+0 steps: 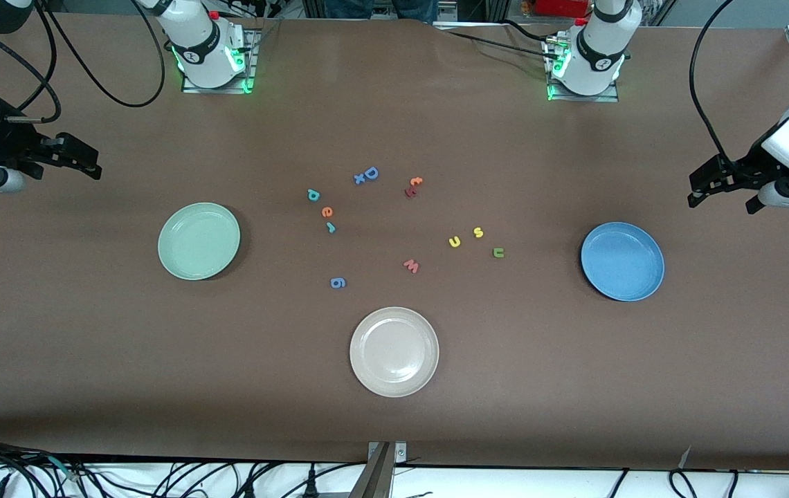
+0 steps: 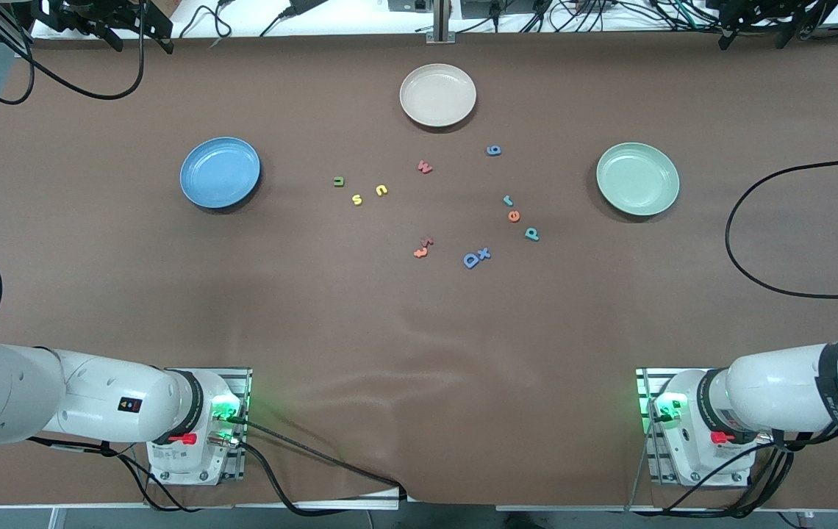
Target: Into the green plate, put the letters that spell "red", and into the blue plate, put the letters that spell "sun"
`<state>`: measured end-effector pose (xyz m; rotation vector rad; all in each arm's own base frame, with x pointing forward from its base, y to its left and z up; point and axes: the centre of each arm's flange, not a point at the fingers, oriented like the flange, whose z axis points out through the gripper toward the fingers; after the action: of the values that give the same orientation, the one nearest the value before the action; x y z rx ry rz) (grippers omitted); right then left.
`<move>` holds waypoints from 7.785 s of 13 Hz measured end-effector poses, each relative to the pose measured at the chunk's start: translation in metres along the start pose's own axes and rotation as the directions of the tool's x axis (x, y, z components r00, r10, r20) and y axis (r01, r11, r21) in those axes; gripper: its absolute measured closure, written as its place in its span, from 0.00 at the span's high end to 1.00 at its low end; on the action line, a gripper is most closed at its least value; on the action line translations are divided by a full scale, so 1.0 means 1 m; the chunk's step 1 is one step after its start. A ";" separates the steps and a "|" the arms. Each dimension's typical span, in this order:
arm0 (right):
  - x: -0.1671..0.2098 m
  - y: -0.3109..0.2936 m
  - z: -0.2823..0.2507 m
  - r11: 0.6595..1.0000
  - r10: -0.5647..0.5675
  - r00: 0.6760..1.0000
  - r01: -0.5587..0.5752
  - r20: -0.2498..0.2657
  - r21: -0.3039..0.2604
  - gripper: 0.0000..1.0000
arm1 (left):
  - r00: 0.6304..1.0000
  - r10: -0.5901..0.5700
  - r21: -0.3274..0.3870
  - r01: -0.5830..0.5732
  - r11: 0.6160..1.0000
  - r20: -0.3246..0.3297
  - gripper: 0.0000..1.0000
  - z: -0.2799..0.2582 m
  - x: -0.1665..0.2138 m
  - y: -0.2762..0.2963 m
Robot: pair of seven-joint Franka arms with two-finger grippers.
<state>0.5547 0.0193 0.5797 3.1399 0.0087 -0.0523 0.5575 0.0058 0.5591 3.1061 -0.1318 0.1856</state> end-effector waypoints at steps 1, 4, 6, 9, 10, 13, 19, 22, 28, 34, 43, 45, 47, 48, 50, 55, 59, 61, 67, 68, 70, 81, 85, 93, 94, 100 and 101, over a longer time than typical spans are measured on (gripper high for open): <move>0.000 0.000 0.000 1.000 0.000 1.000 0.000 0.000 0.000 1.00 | 1.000 0.000 0.000 0.000 1.000 0.000 1.00 0.000 0.000 0.000; 0.000 0.000 0.000 1.000 0.000 1.000 0.000 0.000 0.000 1.00 | 1.000 0.002 0.000 -0.002 1.000 0.000 1.00 0.000 0.000 0.001; 0.000 0.000 0.000 1.000 0.000 1.000 0.000 0.000 0.000 1.00 | 1.000 0.003 0.000 -0.003 1.000 -0.001 1.00 0.000 0.000 0.002; 0.000 0.000 0.000 1.000 0.001 1.000 -0.001 0.000 0.000 1.00 | 1.000 0.004 0.001 -0.004 1.000 -0.009 1.00 -0.004 0.002 0.002; 0.000 0.001 0.000 1.000 0.001 1.000 -0.001 0.000 0.000 1.00 | 1.000 0.004 0.001 -0.004 1.000 -0.011 1.00 -0.005 0.002 0.002; 0.000 0.001 0.000 1.000 0.001 1.000 -0.001 0.000 0.000 1.00 | 1.000 0.004 0.001 -0.004 1.000 -0.010 1.00 -0.005 0.002 0.002; 0.000 0.001 0.000 1.000 0.001 1.000 -0.001 0.000 0.000 1.00 | 1.000 0.003 0.005 -0.003 1.000 -0.016 1.00 -0.005 0.009 0.002; 0.000 0.001 0.000 1.000 0.002 1.000 -0.002 0.000 0.000 1.00 | 1.000 0.003 0.006 -0.003 1.000 -0.016 1.00 -0.005 0.010 0.002; 0.000 0.002 0.000 1.000 0.004 1.000 -0.004 0.000 0.000 1.00 | 1.000 -0.002 0.007 0.002 1.000 -0.018 1.00 -0.006 0.011 -0.001; 0.000 0.002 0.000 1.000 0.004 1.000 -0.004 0.000 0.000 1.00 | 1.000 -0.003 0.007 0.004 1.000 -0.019 1.00 -0.007 0.011 -0.002; 0.000 0.002 0.000 1.000 0.004 1.000 -0.004 0.000 0.000 1.00 | 1.000 -0.003 0.007 0.003 1.000 -0.023 1.00 -0.008 0.011 -0.002; 0.000 0.002 0.000 1.000 0.004 1.000 -0.004 0.000 0.000 1.00 | 1.000 -0.003 0.007 0.003 1.000 -0.023 1.00 -0.008 0.011 -0.002; 0.000 0.002 0.000 1.000 0.004 1.000 -0.004 0.000 0.000 1.00 | 1.000 -0.003 0.007 0.003 1.000 -0.023 1.00 -0.009 0.011 -0.002; 0.000 0.002 0.000 1.000 0.004 1.000 -0.004 0.000 0.000 1.00 | 1.000 -0.003 0.007 0.003 1.000 -0.024 1.00 -0.009 0.011 -0.002; 0.000 0.002 0.000 1.000 0.004 1.000 -0.004 0.000 0.000 1.00 | 1.000 -0.003 0.007 0.003 1.000 -0.025 1.00 -0.009 0.011 -0.002; 0.000 0.002 0.000 1.000 0.004 1.000 -0.004 0.000 0.000 1.00 | 1.000 -0.003 0.007 0.003 1.000 -0.025 1.00 -0.009 0.011 -0.002; 0.000 0.002 0.000 1.000 0.004 1.000 -0.004 0.000 0.000 1.00 | 1.000 -0.004 0.008 0.004 1.000 -0.025 1.00 -0.010 0.011 -0.003; 0.000 0.002 0.000 1.000 0.006 1.000 -0.006 0.000 0.000 1.00 | 1.000 -0.005 0.008 0.005 1.000 -0.025 1.00 -0.010 0.011 -0.004; 0.004 -0.002 0.008 1.000 -0.001 1.000 0.001 0.015 0.003 1.00 | 1.000 -0.007 0.008 0.007 1.000 -0.028 1.00 -0.011 0.011 -0.005; 0.006 -0.007 0.015 1.000 -0.012 0.999 0.012 0.032 0.003 1.00 | 1.000 -0.009 0.008 0.009 1.000 -0.028 1.00 -0.011 0.011 -0.006; 0.012 -0.030 0.041 0.999 -0.052 0.994 0.052 0.092 0.002 1.00 | 0.999 -0.021 0.009 0.021 1.000 -0.028 1.00 -0.012 0.010 -0.013; 0.020 -0.256 0.267 0.958 -0.280 0.932 0.288 0.232 -0.001 1.00 | 0.996 -0.020 0.000 0.020 1.000 0.089 1.00 0.035 0.009 0.054; -0.002 -0.333 0.335 0.970 -0.239 0.961 0.242 0.140 -0.009 1.00 | 0.969 -0.179 -0.030 0.187 0.982 0.171 1.00 0.079 0.014 0.073; -0.025 -0.347 0.400 0.968 -0.249 0.962 0.251 0.111 -0.003 0.54 | 0.924 -0.327 0.009 0.332 0.943 0.196 0.97 0.158 0.025 0.163; -0.026 -0.348 0.402 0.968 -0.251 0.962 0.253 0.112 -0.003 0.53 | 0.924 -0.336 0.009 0.341 0.940 0.182 0.97 0.177 0.028 0.176; -0.033 -0.352 0.405 0.965 -0.261 0.958 0.264 0.117 -0.006 0.41 | 0.943 -0.326 0.006 0.327 0.945 0.067 0.93 0.300 0.010 0.227; -0.033 -0.352 0.405 0.965 -0.261 0.958 0.264 0.117 -0.006 0.41 | 0.946 -0.320 -0.001 0.321 0.947 0.046 0.93 0.312 -0.001 0.227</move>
<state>0.5066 0.3711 0.1755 3.0856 0.4234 -0.2323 0.5737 -0.2299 0.2540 3.0648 0.3696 0.1044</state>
